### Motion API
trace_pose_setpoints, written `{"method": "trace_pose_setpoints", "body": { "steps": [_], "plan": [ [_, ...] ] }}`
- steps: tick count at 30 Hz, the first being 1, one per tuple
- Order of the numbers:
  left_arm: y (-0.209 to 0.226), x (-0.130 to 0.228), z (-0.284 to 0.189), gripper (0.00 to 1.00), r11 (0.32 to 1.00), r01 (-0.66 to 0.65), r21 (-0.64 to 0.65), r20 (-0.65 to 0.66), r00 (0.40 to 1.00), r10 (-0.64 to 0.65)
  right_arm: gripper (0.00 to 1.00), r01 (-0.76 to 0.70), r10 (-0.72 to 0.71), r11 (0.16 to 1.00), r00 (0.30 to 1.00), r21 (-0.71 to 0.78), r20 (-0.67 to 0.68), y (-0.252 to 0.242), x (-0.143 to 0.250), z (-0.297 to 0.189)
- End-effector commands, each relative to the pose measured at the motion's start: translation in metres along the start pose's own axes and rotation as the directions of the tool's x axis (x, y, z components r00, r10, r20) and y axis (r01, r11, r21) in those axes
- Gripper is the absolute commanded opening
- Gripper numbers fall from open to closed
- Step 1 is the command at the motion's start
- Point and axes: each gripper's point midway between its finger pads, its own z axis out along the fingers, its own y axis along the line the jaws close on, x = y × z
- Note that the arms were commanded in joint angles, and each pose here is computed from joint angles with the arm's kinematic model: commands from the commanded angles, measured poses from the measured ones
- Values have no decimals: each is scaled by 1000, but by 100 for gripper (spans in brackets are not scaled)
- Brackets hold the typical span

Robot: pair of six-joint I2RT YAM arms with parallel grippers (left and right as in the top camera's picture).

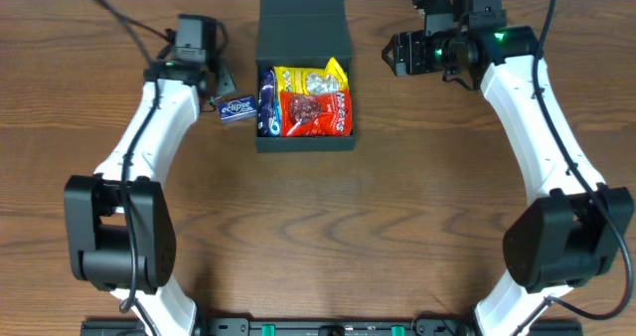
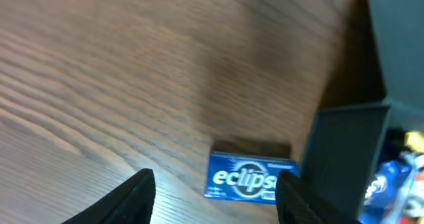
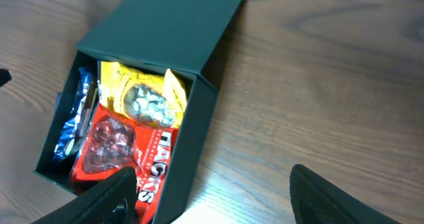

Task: Pack container
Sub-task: 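Reach left gripper to blue Eclipse tin and grasp it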

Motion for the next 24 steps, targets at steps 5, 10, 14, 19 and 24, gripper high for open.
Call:
{"method": "trace_pose_setpoints", "body": {
  "steps": [5, 10, 14, 19, 24],
  "plan": [
    [-29, 27, 13, 61, 890, 451, 61, -163, 884, -437, 74, 13, -13, 1000, 1000, 0, 27, 3, -8, -8],
    [-28, 40, 31, 95, 856, 517, 9, -189, 841, -507, 76, 17, -17, 1000, 1000, -3, 22, 6, -7, -7],
    [-28, 40, 33, 95, 855, 519, 8, -189, 840, -508, 77, 18, -18, 1000, 1000, -3, 22, 6, -7, -7],
    [-30, 37, 34, 95, 851, 525, 19, -185, 839, -513, 79, 18, -18, 1000, 1000, -3, 22, 6, -7, -7],
    [-21, 41, 39, 95, 737, 674, -57, -160, 722, -673, 81, 18, -18, 1000, 1000, -3, 22, 6, -7, -7]
  ]
}}
